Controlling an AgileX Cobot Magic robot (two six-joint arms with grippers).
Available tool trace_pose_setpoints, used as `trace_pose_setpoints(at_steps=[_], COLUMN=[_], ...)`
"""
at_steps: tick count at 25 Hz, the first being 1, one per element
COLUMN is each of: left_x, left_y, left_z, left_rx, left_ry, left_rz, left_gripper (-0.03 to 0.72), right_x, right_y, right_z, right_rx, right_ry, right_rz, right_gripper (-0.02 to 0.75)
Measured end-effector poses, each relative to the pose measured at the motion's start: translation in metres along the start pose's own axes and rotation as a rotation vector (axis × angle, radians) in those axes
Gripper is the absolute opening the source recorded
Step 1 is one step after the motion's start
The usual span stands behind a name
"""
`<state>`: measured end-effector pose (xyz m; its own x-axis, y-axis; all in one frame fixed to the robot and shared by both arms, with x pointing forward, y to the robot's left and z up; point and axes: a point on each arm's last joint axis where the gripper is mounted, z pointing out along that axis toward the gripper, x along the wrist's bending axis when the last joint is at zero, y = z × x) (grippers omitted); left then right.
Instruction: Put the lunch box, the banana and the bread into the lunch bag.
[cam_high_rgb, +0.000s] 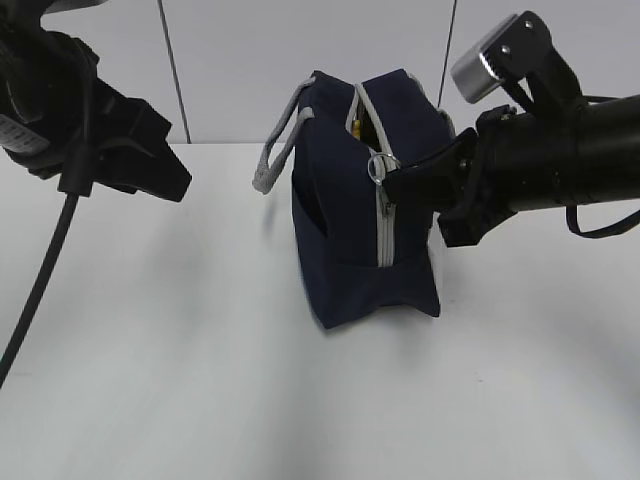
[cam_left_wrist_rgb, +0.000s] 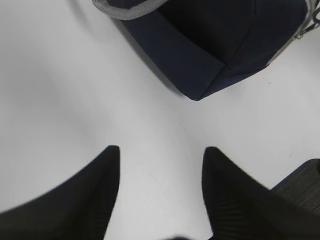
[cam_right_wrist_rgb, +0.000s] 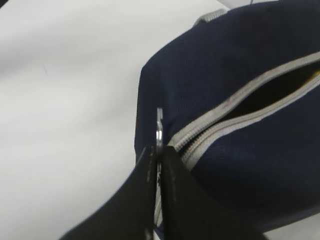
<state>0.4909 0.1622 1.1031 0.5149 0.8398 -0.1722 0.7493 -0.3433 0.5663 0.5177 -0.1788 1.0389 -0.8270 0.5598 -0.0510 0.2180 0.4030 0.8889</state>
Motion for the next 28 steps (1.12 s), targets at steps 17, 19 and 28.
trace_pose_setpoints(at_steps=[17, 19, 28], left_x=[0.0, 0.0, -0.01], left_y=[0.0, 0.0, 0.008], left_z=[0.0, 0.0, 0.005], left_rx=[0.0, 0.0, -0.156], left_ry=[0.0, 0.0, -0.122], left_rz=[0.001, 0.001, 0.083], left_gripper=[0.382, 0.382, 0.382], right_x=[-0.019, -0.021, -0.02], right_y=[0.05, 0.052, 0.053], right_z=[-0.01, -0.01, -0.01], right_rx=[-0.112, -0.12, -0.128], right_ry=[-0.091, -0.105, -0.096], right_rz=[-0.102, -0.092, -0.064], right_gripper=[0.0, 0.0, 0.0])
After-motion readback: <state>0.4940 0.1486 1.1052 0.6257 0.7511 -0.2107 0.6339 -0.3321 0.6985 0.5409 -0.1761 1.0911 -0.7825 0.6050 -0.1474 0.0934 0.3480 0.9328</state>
